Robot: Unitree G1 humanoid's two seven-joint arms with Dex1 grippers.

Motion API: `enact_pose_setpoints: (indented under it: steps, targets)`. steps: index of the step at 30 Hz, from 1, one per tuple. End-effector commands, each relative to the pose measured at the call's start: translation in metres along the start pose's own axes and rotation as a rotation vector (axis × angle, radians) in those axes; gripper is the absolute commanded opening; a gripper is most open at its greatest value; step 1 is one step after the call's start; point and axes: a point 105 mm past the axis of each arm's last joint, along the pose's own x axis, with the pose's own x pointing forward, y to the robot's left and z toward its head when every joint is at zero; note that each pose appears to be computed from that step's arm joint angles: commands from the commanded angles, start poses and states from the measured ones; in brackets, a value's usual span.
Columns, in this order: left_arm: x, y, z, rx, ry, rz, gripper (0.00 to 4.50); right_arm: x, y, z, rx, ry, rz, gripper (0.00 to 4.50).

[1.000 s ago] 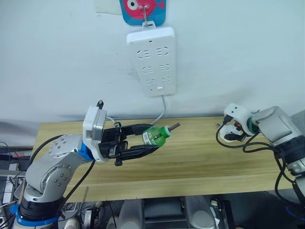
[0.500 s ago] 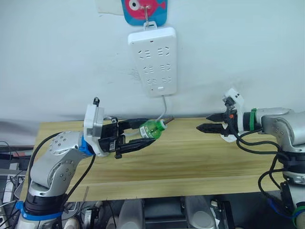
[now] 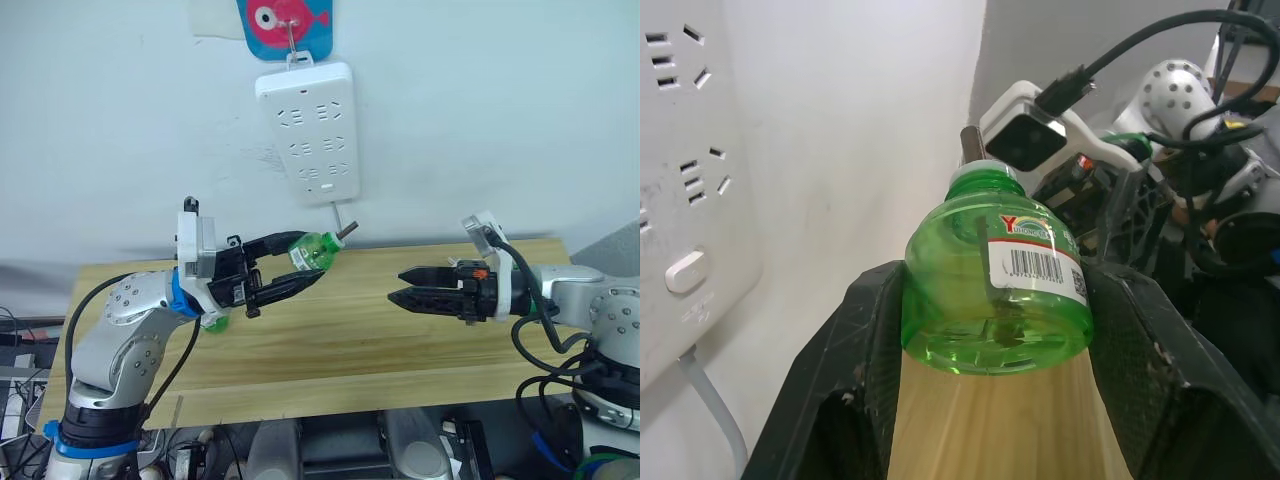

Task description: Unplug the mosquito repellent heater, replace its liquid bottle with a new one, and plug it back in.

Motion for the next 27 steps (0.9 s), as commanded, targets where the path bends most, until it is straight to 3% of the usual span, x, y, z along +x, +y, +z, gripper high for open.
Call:
enact_pose_setpoints:
  steps: [1, 8, 27]
  targets:
    - [0.000, -0.001, 0.009, 0.062, -0.030, 0.025, 2.26, 0.000, 0.012, 0.002, -0.013, -0.049, 0.029, 4.46]
    - [-0.001, 0.000, 0.010, 0.066, -0.031, 0.060, 2.26, 0.008, 0.029, 0.009, 0.014, -0.112, 0.134, 4.46]
    - [0.014, -0.006, 0.009, 0.049, -0.098, 0.082, 2.26, 0.038, 0.052, 0.047, 0.148, -0.296, 0.106, 4.46]
